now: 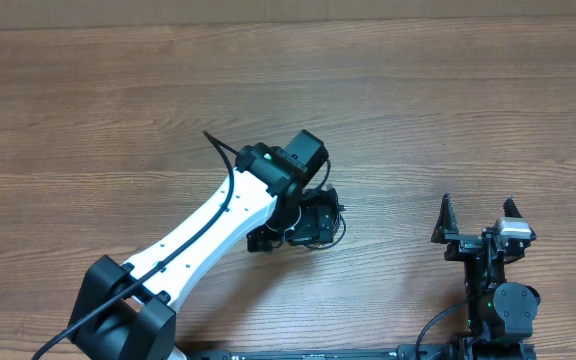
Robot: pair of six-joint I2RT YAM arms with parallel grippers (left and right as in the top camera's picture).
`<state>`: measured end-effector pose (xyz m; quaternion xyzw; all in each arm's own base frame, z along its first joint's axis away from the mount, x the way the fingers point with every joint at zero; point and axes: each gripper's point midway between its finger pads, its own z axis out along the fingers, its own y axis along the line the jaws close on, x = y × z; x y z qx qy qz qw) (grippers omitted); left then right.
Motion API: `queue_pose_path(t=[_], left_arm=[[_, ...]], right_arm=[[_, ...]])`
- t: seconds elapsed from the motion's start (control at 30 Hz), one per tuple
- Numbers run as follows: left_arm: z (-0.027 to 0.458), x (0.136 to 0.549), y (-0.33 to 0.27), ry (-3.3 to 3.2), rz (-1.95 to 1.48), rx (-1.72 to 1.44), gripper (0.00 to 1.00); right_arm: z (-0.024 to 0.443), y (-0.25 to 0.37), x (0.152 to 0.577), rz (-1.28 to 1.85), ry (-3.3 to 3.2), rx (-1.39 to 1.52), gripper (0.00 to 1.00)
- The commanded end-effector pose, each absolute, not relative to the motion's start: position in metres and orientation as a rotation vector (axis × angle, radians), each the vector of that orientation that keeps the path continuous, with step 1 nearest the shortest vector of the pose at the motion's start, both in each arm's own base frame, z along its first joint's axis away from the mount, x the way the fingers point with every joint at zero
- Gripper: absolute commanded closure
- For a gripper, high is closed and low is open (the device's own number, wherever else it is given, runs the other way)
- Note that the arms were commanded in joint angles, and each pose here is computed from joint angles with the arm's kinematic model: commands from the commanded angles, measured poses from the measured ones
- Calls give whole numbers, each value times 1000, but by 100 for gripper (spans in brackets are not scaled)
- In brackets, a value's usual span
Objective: Untangle cables
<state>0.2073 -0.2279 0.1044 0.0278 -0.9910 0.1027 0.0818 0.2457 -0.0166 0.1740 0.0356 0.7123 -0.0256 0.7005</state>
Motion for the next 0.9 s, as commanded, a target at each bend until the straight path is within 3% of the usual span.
queue_pose_path(t=[0.0,0.87], left_arm=[[102,205,-236,-2958,334,16,0],[94,208,-242,-2996,346,-13,0]], right_arm=[[172,-17,246,-58,1585,83,0],[172,-17,246,-58,1585,83,0]])
